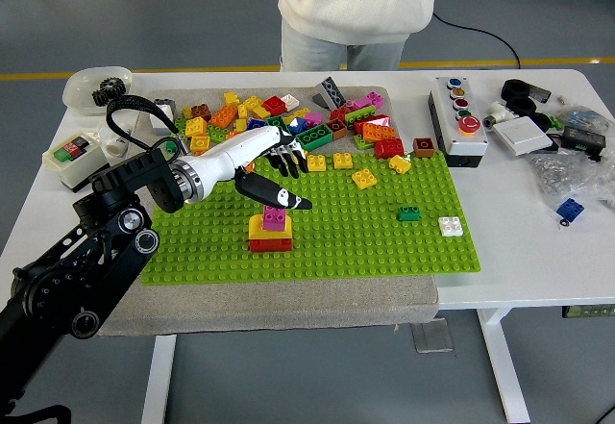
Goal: Pick up the brick,pile it on top of brick,press brick,pick up the brick,pile it on top of brick,press brick
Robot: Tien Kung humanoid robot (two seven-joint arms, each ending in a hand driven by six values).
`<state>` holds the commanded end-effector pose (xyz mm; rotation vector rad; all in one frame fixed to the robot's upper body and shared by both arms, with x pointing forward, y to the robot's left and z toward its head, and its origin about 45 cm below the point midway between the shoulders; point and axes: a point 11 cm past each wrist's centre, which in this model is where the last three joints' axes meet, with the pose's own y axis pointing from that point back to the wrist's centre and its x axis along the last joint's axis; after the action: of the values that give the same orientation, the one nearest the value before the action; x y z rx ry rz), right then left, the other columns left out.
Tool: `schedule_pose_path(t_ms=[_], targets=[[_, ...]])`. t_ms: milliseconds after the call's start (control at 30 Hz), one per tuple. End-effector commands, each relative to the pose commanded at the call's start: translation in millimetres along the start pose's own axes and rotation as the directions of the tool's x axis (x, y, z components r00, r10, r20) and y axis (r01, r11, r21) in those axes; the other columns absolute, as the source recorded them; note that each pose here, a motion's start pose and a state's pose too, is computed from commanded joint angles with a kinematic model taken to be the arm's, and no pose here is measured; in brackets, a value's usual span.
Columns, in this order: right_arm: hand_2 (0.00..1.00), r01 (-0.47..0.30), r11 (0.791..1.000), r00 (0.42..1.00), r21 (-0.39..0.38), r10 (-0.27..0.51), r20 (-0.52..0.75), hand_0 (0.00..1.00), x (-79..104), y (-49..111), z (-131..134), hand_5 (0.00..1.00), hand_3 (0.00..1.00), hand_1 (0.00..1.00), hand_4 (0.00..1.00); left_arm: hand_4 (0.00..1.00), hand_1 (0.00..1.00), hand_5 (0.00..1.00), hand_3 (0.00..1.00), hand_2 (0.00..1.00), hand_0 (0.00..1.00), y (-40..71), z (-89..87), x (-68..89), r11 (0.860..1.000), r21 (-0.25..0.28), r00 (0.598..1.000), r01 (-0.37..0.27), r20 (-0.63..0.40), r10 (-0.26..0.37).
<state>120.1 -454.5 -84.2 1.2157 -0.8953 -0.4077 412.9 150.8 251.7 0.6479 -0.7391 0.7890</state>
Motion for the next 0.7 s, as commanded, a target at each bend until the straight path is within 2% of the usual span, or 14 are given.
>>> schedule_pose_path(t_ms=[167, 200, 333, 700], targets=[[0.712, 0.000, 1.000, 1.000, -0.001, 0.000, -0.003, 0.740, -0.1, 0.0, 0, 0.377, 0.588, 0.647, 0.810, 0.998, 0.651, 0.345, 0.696, 0.639, 0.780, -4.5, -1.4, -2.8, 1.000, -0.003, 1.000, -0.010, 0.029, 0.011], [0.712, 0.001, 1.000, 1.000, -0.001, -0.001, -0.005, 0.741, -0.3, 0.0, 0, 0.377, 0.589, 0.647, 0.811, 0.998, 0.689, 0.295, 0.736, 0.665, 0.846, -5.4, -1.9, -3.2, 1.000, -0.005, 0.999, -0.015, 0.038, 0.015], [0.712, 0.002, 1.000, 1.000, -0.002, -0.002, -0.010, 0.741, -0.7, -0.1, 1, 0.377, 0.589, 0.647, 0.811, 0.998, 0.689, 0.295, 0.736, 0.665, 0.846, -8.6, -3.0, -6.5, 1.000, -0.010, 0.997, -0.025, 0.068, 0.026], [0.712, 0.005, 1.000, 1.000, -0.003, -0.005, -0.019, 0.740, -2.1, -0.1, 1, 0.378, 0.591, 0.647, 0.812, 0.998, 0.710, 0.292, 0.754, 0.686, 0.883, -13.2, -4.1, -17.1, 1.000, -0.010, 0.990, -0.004, 0.142, 0.006]])
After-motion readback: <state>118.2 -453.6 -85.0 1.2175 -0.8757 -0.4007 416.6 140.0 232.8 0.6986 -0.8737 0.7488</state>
